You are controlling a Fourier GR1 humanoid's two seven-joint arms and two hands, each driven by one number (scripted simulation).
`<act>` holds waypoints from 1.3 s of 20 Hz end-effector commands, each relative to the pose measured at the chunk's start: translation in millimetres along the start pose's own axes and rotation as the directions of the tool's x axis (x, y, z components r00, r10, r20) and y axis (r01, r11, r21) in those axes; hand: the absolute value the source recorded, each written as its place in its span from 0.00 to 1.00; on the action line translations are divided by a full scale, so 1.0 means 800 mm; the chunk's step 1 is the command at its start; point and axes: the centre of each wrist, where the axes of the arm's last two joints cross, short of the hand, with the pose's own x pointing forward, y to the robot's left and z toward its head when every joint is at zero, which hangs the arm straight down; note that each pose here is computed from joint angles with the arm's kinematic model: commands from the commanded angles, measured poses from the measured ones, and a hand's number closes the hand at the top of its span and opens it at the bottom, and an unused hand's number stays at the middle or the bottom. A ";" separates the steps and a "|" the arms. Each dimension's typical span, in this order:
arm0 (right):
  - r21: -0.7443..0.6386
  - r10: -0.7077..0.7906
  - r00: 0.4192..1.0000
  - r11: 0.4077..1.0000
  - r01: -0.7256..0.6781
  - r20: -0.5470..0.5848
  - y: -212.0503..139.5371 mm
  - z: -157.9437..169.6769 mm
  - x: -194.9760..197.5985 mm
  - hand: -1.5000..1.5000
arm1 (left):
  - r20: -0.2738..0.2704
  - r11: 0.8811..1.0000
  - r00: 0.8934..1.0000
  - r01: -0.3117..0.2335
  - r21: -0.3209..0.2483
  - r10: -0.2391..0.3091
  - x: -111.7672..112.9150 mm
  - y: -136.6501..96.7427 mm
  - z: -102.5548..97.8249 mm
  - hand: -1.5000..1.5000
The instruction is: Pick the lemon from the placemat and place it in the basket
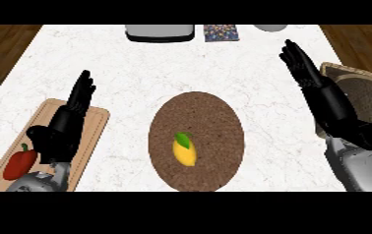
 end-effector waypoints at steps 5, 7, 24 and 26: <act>0.462 -0.414 0.908 0.818 0.342 0.061 0.145 -0.051 0.037 1.00 | -0.359 0.996 0.933 -0.054 -0.066 0.027 -0.072 -0.010 0.036 0.50; 0.724 -0.391 0.909 0.668 0.171 0.146 0.177 -0.057 0.073 1.00 | -0.439 0.991 0.899 -0.049 -0.124 -0.011 -0.088 -0.009 0.051 0.50; 0.504 0.396 0.787 0.611 -0.610 0.473 0.219 -0.091 0.190 0.00 | -0.582 0.998 0.812 -0.068 -0.011 0.049 -0.130 0.044 0.077 0.50; 0.503 0.448 0.739 0.544 -0.672 0.502 0.199 -0.104 0.227 0.00 | -0.555 0.997 0.830 -0.076 -0.011 0.057 -0.120 0.037 0.069 0.50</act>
